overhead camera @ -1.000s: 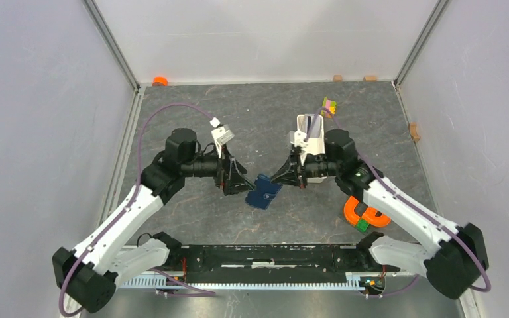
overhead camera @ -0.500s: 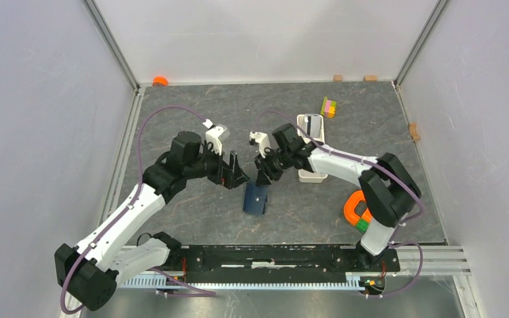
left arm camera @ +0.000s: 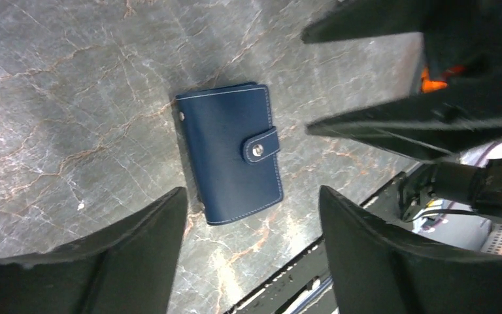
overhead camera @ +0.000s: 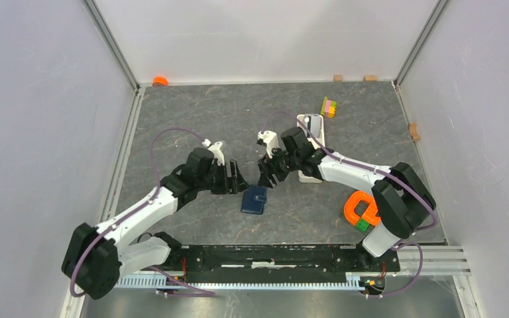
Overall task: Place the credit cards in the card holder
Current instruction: Open the card holder at the center of the board.
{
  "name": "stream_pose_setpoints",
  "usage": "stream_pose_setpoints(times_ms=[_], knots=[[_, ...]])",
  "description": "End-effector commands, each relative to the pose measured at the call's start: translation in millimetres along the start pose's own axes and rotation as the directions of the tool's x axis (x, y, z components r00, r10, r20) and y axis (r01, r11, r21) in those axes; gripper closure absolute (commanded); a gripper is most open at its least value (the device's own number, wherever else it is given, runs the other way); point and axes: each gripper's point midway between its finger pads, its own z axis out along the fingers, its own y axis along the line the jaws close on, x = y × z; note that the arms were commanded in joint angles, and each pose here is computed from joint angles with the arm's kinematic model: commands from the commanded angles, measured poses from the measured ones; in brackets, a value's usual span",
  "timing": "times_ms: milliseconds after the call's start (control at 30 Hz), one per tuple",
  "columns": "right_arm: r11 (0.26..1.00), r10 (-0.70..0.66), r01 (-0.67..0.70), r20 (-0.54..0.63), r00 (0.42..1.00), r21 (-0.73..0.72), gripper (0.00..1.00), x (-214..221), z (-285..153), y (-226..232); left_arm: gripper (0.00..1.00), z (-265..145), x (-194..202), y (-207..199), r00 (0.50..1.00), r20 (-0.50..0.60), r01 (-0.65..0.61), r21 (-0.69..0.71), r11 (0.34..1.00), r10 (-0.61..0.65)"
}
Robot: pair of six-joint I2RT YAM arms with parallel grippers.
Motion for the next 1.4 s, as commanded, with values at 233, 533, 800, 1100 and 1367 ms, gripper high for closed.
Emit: stream_pose_setpoints(times_ms=[233,533,800,1100,1367], knots=[[0.940,-0.094,0.086,-0.007,0.996,-0.329,0.42,26.9,5.9,50.6,0.35,46.3,21.9,24.5,0.997,-0.037,0.062,-0.096,0.993,-0.066],[0.935,-0.127,0.109,-0.031,0.991,-0.337,0.43,31.1,19.4,42.8,0.41,63.5,40.0,41.8,0.992,-0.119,0.028,-0.155,0.988,-0.046],[0.933,-0.133,0.115,-0.029,0.991,-0.342,0.40,30.1,28.6,38.4,0.51,74.8,56.5,58.1,0.979,-0.199,-0.008,-0.200,0.980,-0.032],[0.915,-0.056,0.008,-0.106,0.993,-0.404,0.41,54.6,33.3,47.0,0.64,73.8,60.8,72.9,0.975,-0.222,-0.045,-0.265,0.963,-0.016],[0.882,0.084,-0.165,-0.198,0.977,-0.441,0.44,85.2,26.7,62.6,0.72,74.2,64.7,76.6,0.971,-0.237,-0.060,-0.278,0.959,-0.008]])
